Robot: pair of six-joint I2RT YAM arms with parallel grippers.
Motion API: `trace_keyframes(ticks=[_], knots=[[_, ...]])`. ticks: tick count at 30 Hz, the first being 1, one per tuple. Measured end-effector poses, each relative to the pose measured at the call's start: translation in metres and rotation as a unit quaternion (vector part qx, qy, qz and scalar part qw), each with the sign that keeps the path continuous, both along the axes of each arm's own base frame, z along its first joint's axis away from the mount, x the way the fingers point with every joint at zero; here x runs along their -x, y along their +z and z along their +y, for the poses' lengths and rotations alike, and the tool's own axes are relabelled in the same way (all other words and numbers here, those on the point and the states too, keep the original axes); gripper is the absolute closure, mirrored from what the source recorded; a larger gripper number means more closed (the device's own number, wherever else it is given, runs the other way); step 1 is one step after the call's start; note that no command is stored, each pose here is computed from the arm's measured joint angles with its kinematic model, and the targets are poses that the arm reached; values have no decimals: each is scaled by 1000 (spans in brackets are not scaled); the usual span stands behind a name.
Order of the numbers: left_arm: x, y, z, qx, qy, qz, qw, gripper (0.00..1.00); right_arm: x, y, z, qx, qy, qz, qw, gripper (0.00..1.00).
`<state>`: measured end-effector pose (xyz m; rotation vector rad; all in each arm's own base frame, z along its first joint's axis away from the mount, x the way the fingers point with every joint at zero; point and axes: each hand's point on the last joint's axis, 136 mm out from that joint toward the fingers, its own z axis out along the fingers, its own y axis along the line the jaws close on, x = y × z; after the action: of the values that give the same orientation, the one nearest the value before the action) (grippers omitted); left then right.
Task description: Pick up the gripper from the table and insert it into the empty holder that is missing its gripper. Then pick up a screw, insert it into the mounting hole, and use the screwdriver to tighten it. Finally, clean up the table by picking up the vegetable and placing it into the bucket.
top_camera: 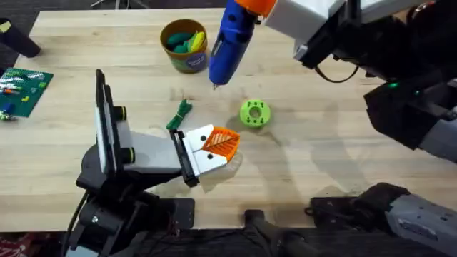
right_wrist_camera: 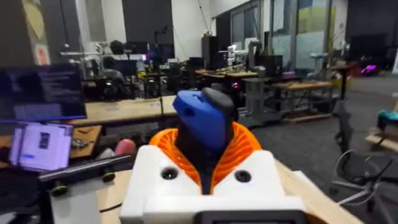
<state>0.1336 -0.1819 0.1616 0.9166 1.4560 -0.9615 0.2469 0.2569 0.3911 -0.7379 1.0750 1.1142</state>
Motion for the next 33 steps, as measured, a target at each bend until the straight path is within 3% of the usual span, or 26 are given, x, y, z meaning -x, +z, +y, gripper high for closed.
trace_keyframes(ticks=[11, 22, 33], knots=[[0, 0, 0, 0, 0, 0, 1000, 983, 18, 0, 15, -9, 49, 35, 998, 946], [0, 0, 0, 0, 0, 0, 1000, 983, 52, -7, 32, 27, 112, -29, 993, 946], [0, 0, 0, 0, 0, 0, 1000, 983, 68, -11, 37, 40, 147, -46, 987, 946]])
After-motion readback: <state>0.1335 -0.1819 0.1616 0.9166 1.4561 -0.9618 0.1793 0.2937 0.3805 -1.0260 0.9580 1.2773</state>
